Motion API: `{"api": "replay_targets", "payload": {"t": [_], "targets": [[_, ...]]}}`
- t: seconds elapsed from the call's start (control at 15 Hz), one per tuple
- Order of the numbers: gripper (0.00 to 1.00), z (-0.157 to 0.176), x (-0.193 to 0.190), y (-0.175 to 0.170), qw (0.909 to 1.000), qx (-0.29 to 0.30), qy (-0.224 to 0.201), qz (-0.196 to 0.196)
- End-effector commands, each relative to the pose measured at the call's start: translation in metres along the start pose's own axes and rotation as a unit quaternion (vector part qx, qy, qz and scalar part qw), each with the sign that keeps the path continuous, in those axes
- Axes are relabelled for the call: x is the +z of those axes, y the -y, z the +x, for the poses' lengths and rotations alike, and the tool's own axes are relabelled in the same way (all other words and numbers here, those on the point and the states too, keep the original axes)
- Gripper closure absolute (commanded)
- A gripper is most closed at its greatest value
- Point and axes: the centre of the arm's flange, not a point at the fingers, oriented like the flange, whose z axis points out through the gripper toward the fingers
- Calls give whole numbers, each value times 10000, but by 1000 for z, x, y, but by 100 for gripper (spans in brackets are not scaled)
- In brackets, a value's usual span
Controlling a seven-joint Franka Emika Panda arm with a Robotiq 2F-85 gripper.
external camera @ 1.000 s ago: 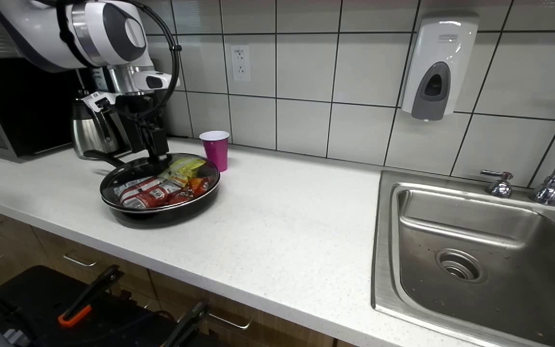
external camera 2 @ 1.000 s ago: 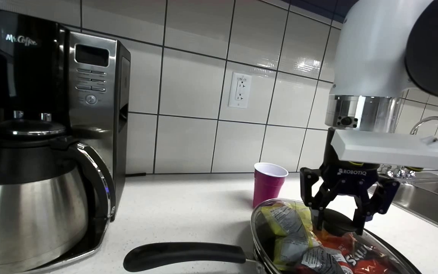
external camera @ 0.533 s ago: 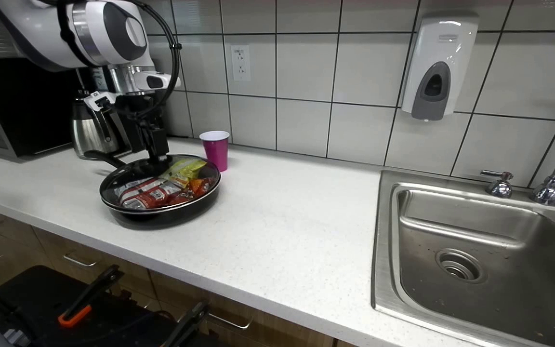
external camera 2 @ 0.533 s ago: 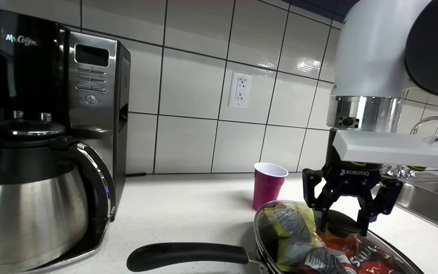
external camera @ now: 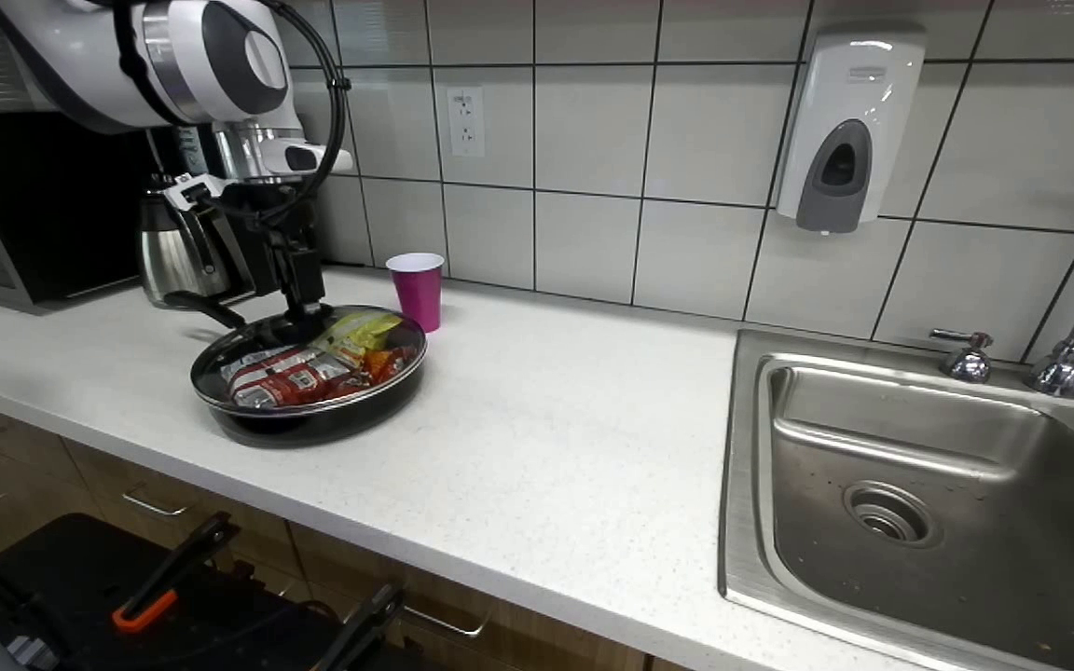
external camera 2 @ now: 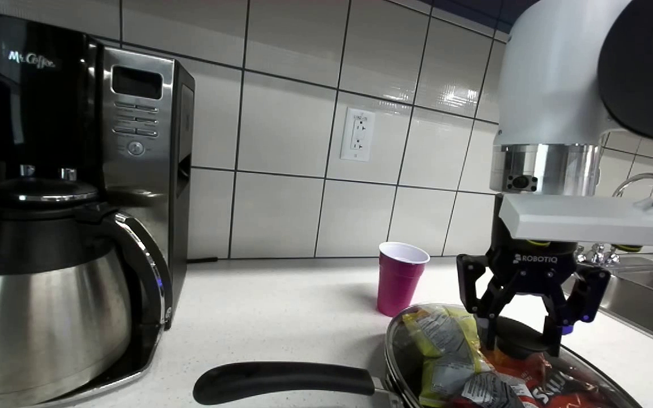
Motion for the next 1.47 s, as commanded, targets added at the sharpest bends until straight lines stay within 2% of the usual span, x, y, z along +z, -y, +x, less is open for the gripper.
{"api": "replay_targets", "payload": {"t": [0.0,0.07,0.47,1.4], "targets": [[3,0,-9,-7,9998,5,163,-131],[0,0,-8,-7,9997,9,182,-157],[0,-2,-17,-7,9998,1,122,-134],[0,-9,-86,-17,9984,-11,-518,246]]}}
